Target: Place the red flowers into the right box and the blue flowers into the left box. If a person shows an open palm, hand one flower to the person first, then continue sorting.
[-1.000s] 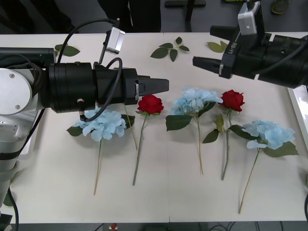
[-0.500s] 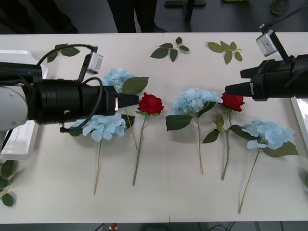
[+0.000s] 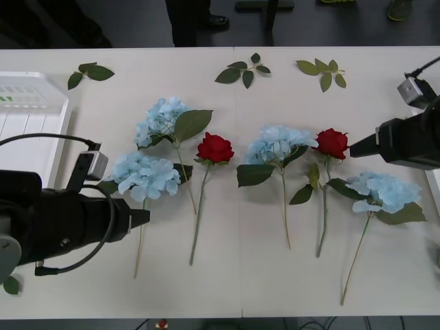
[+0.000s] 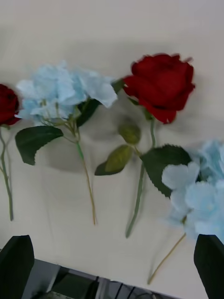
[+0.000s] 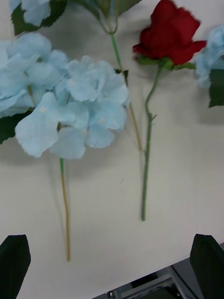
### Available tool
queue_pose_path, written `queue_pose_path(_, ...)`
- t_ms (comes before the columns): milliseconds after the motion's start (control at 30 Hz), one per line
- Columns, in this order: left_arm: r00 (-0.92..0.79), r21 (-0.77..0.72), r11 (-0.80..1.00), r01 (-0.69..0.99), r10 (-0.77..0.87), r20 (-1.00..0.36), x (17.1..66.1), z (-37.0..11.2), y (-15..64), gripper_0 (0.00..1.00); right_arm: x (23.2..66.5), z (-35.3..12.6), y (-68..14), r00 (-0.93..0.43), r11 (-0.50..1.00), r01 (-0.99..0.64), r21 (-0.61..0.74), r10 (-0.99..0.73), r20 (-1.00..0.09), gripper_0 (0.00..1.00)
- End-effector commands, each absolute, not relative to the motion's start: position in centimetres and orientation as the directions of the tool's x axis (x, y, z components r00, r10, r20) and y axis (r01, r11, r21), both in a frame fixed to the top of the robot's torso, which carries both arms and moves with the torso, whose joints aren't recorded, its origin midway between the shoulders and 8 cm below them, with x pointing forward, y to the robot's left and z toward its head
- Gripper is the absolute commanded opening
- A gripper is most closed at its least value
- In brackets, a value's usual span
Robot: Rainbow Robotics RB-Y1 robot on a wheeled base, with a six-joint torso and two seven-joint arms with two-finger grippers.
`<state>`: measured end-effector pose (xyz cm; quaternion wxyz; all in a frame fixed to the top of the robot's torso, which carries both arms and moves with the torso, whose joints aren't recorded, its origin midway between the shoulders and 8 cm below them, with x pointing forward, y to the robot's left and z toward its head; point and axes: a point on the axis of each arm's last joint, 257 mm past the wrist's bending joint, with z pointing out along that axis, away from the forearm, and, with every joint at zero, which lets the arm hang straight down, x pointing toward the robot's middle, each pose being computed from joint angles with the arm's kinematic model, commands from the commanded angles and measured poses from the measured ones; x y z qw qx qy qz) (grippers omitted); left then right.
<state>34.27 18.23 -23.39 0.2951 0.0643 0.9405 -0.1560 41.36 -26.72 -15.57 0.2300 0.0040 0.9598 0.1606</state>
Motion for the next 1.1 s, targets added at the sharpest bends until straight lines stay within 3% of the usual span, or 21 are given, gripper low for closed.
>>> queue_pose_path(33,-0.803,-0.171,0.966,0.194,0.056,-0.594,34.7,-24.7,19.1,1.00,38.5,-17.1,-29.7,-0.902,0.967,0.085,0.239,0.176,-0.393,1.00)
queue_pose_path(467,-0.724,0.041,0.994,0.098,0.099,-0.682,42.8,-30.1,22.1,1.00,33.6,-23.5,-33.8,-0.888,0.937,0.308,0.162,0.345,-0.306,1.00)
queue_pose_path(867,-0.702,0.132,0.984,0.120,0.179,-0.689,46.3,-31.9,21.2,1.00,33.4,-29.3,-34.6,-0.876,0.929,0.367,0.056,0.365,-0.316,1.00)
queue_pose_path(1100,-0.699,0.155,0.979,0.133,0.204,-0.686,47.9,-32.9,20.9,1.00,33.4,-31.8,-35.0,-0.868,0.918,0.390,0.067,0.391,-0.306,1.00)
